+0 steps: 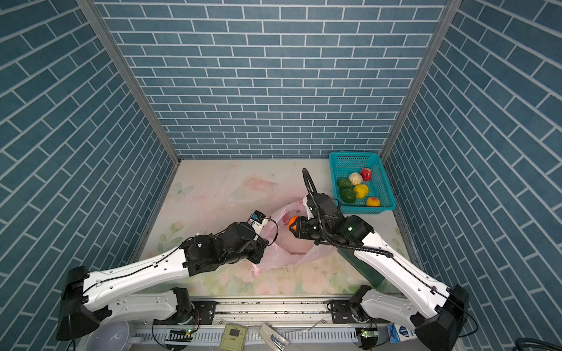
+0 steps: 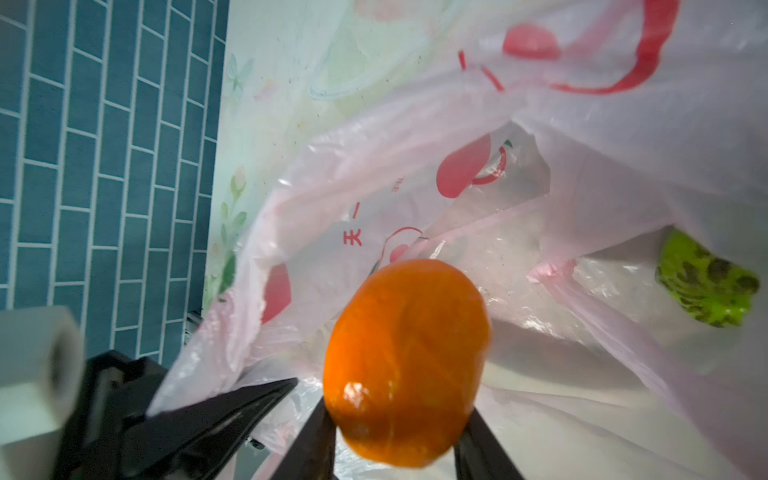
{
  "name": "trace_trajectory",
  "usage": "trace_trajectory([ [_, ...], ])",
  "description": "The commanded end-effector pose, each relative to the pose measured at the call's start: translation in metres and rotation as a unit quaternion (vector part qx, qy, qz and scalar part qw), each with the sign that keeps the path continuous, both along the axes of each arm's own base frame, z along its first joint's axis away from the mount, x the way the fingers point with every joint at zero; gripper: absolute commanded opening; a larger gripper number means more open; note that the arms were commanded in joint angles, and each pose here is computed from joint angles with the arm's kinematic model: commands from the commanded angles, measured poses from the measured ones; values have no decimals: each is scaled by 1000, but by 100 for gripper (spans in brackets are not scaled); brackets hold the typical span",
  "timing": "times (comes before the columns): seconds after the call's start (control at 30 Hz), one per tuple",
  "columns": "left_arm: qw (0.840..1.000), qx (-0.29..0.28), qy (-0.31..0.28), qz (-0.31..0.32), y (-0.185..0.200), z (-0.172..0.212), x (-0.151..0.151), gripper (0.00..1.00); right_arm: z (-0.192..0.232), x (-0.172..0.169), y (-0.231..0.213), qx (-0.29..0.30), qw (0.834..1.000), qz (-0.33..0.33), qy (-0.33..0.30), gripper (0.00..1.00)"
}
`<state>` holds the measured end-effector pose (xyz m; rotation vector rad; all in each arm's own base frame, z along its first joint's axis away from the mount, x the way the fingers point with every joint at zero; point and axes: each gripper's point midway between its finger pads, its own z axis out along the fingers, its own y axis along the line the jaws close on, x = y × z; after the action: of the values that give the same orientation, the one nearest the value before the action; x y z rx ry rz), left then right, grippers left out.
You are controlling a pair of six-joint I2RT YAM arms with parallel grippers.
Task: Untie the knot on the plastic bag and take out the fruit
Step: 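Lift the orange up out of the bag with the right gripper, then lower the orange into the teal basket and open the right gripper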
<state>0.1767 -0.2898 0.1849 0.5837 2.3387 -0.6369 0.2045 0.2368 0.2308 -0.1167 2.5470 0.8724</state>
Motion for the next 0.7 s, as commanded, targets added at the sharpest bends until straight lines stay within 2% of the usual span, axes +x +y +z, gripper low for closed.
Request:
trace_trajectory([
  [0.0, 1000, 6, -3, 3, 4, 2, 2, 0, 24, 15, -22, 0, 999, -27, -21, 43],
  [0.17, 1000, 8, -5, -1, 6, 2, 1, 0, 41, 55, -57, 10, 995, -90, -45, 44],
  [0.33, 1000, 9, -8, -11, 6, 2, -1, 0, 42, 98, -94, 4, 987, -150, -59, 44],
  [0.67, 999, 15, -19, -30, 5, 4, -2, 0, 14, 191, -194, -4, 952, -298, -76, 44],
])
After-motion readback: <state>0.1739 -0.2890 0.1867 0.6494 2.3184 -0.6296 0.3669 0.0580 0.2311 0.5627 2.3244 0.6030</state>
